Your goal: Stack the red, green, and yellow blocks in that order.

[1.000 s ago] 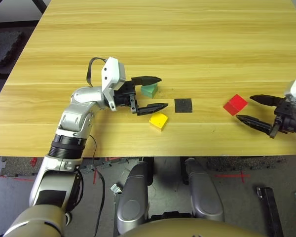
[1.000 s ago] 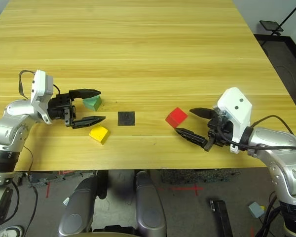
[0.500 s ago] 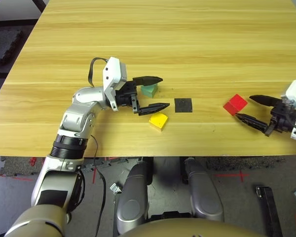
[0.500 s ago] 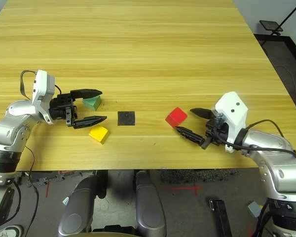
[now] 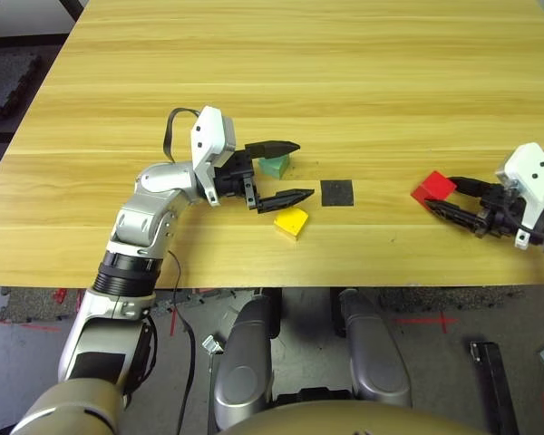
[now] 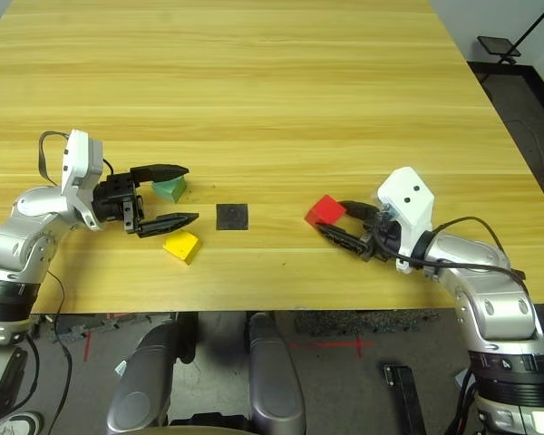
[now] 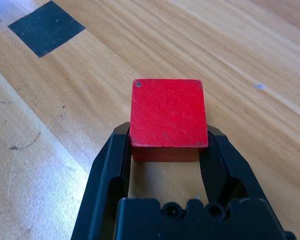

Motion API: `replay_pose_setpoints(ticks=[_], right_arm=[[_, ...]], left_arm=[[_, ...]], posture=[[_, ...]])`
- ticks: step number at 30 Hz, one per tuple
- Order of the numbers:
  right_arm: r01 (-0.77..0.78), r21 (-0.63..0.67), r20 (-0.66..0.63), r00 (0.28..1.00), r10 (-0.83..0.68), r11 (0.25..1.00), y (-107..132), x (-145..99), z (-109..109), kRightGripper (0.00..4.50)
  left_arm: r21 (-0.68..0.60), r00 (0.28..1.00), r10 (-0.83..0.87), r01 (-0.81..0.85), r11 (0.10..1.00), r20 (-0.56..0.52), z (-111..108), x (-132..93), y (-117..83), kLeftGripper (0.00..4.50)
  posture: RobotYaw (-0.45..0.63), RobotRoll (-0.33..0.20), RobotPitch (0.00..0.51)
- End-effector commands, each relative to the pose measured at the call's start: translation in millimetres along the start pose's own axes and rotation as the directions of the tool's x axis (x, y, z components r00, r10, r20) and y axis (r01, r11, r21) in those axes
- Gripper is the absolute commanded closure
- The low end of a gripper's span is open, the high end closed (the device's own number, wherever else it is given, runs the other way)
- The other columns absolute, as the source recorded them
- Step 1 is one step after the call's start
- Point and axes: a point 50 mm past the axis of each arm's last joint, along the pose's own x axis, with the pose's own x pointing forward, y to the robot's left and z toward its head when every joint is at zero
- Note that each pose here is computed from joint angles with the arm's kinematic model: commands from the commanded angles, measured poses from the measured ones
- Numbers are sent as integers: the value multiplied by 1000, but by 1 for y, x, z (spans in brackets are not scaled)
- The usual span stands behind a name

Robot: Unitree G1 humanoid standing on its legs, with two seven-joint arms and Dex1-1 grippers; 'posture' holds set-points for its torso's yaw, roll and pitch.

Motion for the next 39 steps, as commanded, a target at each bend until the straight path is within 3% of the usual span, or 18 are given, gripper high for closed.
replay_pose_setpoints(ticks=[1,10,17,22,29,39], right_arm=[[-10,0,-14,1000,10,1000,0,2,-5,2455],[-189,-136,14,981,193,972,-2,16,25,2455],[-417,-258,-32,905,424,871,-4,37,58,2455],[-530,-309,-103,844,526,790,-5,51,62,2455],[-586,-369,-100,796,596,721,-1,75,74,2455],[-605,-399,-74,770,634,689,9,101,81,2455]], left_arm=[[6,1000,1,-1,1000,-8,-1,1,1,0],[2,1000,11,-11,1000,-10,-4,3,2,0],[12,1000,18,-18,1000,-19,-4,2,6,0],[20,999,24,-24,1000,-35,-5,0,9,0],[30,999,37,-36,999,-29,-2,-1,11,0],[35,998,62,-61,998,-20,-2,0,9,0]], posture=[[195,11,314],[198,18,318],[216,16,311],[230,24,322],[257,32,310],[285,38,302]])
